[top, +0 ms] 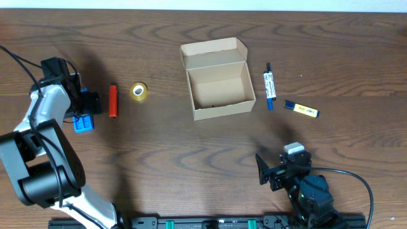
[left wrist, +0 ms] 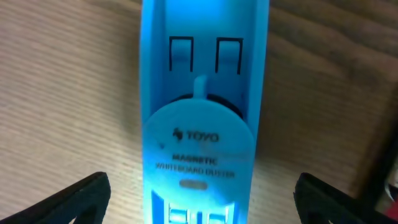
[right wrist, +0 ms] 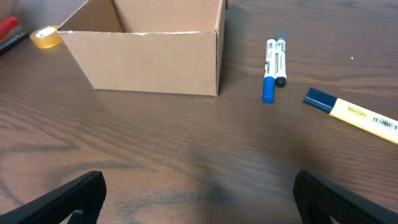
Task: Pack container
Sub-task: 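Move the left gripper over the blue duster and lower onto it, then close the left gripper on the blue duster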
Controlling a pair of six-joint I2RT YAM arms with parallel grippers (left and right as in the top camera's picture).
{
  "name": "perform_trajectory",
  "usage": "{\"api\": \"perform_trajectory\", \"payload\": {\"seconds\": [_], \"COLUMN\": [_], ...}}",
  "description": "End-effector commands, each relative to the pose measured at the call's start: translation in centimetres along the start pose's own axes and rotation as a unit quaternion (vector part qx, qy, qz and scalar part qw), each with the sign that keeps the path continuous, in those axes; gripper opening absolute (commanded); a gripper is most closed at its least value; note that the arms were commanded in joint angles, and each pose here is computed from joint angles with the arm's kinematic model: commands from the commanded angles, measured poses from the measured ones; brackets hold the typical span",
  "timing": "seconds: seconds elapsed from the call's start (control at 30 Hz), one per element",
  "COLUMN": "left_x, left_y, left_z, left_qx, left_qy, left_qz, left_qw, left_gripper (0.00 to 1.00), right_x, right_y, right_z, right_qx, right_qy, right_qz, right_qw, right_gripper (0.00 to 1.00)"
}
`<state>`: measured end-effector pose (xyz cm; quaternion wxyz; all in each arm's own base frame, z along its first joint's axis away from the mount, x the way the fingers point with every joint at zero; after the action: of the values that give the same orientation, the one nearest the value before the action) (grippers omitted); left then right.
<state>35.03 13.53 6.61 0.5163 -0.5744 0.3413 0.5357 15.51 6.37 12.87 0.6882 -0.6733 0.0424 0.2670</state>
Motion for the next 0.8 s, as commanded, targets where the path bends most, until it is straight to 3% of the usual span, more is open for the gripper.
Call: {"api": "perform_trajectory", "payload": {"seconds": [0.0, 0.3, 0.4, 0.57, 0.77], "left_x": [0.5, 2.0, 2.3, 2.4, 2.4], "left_y": [-0.7, -0.4, -0.4, -0.2, 0.1], "left_z": [0.3, 0.1, 0.1, 0.1, 0.1], "left_qx": [0.004, -0.002, -0.006, -0.006, -0.007], "left_qy": [-0.001, 0.000, 0.001, 0.001, 0.001], "left_qz": [-0.004, 0.010, 0.011, 0.015, 0.022], "left_qw": [1.000, 1.000, 1.000, 1.000, 1.000], "left_gripper": [0.95, 0.95, 1.00, 0.75, 0.59], "right_x": [0.0, 0.0, 0.0, 0.0, 0.0], "right_y": [0.0, 0.0, 0.0, 0.0, 0.0], "right_z": [0.1, 0.1, 0.1, 0.1, 0.1], "right_qx": [0.002, 0.002, 0.002, 0.002, 0.002], "right_qy": [-0.002, -0.002, -0.002, -0.002, -0.002], "right_qz": [-0.002, -0.002, -0.002, -0.002, -0.002], "right_qw": [1.000, 1.000, 1.000, 1.000, 1.000], "right_gripper": [0.99, 0.99, 0.99, 0.99, 0.99]}}
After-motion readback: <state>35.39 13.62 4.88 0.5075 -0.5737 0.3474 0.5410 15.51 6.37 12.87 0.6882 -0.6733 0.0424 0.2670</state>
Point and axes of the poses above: each gripper's point midway between its finger pads, its own x axis out along the fingers, its own z axis along the line the jaws close on, y = z × x, the point moved 5 cm from there along -x, back along the fingers
